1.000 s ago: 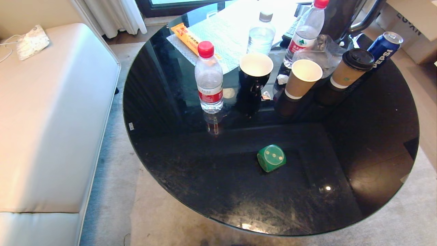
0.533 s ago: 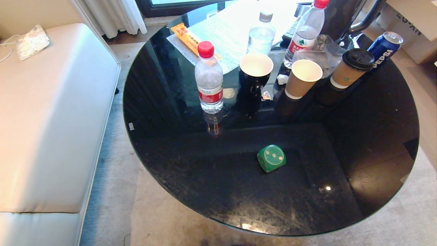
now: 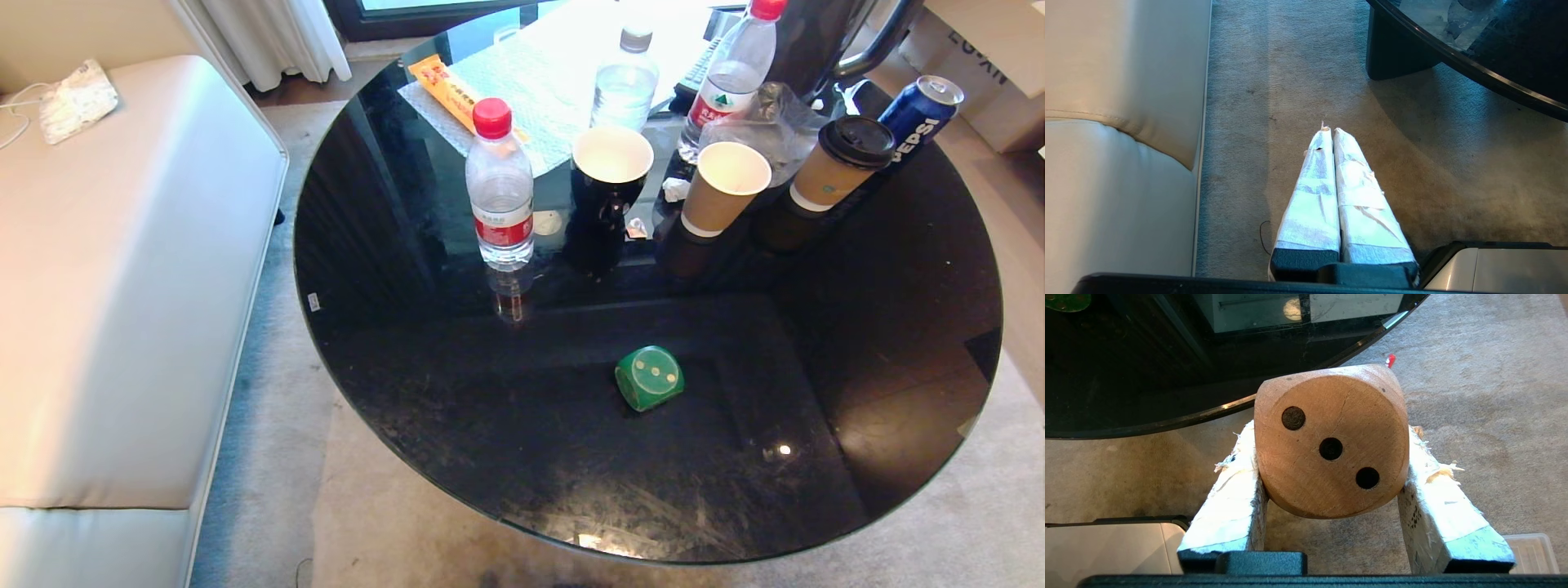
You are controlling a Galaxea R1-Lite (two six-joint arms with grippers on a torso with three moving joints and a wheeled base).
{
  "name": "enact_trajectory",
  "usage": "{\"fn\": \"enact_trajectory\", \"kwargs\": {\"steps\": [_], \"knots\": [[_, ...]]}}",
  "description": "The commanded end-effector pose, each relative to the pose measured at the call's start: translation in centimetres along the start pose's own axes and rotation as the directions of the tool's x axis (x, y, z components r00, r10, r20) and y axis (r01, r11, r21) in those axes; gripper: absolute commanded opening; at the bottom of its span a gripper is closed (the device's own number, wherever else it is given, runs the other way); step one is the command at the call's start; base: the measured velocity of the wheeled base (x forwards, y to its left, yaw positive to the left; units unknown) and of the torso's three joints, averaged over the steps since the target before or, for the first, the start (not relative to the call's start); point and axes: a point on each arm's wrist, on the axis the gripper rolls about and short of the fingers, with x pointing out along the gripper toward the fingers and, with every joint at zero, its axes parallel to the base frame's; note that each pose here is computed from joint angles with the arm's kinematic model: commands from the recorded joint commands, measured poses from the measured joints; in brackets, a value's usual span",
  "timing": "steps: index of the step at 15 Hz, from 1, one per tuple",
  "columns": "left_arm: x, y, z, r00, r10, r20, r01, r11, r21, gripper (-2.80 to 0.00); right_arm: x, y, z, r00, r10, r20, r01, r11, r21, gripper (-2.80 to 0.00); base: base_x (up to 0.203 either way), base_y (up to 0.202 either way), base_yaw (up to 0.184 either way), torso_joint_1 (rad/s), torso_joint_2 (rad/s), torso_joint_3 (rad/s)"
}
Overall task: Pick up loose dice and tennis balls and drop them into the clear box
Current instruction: Put the toys in the box
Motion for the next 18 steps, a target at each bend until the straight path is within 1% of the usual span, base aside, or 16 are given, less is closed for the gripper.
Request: {"fn": "enact_trajectory", "kwargs": {"steps": [1,5,18], "knots": [[0.00,0.00,0.00,1.000,0.000,0.000,0.000,1.000,0.000,-2.80,0.00,0.00,0.00,1.000,0.000,0.000,0.000,1.000,0.000,-2.80,0.000,0.000,0.000,0.000,0.00,0.000],[0.00,0.00,0.00,1.000,0.000,0.000,0.000,1.000,-0.001,-2.80,-0.01,0.00,0.00,1.000,0.000,0.001,0.000,1.000,0.000,-2.80,-0.023,0.000,0.001,0.001,0.00,0.001],[0.00,0.00,0.00,1.000,0.002,0.000,-0.002,1.000,-0.004,-2.80,0.00,0.00,0.00,1.000,0.000,0.000,0.000,1.000,0.000,-2.80,-0.183,0.000,-0.002,0.002,0.00,0.003]]}}
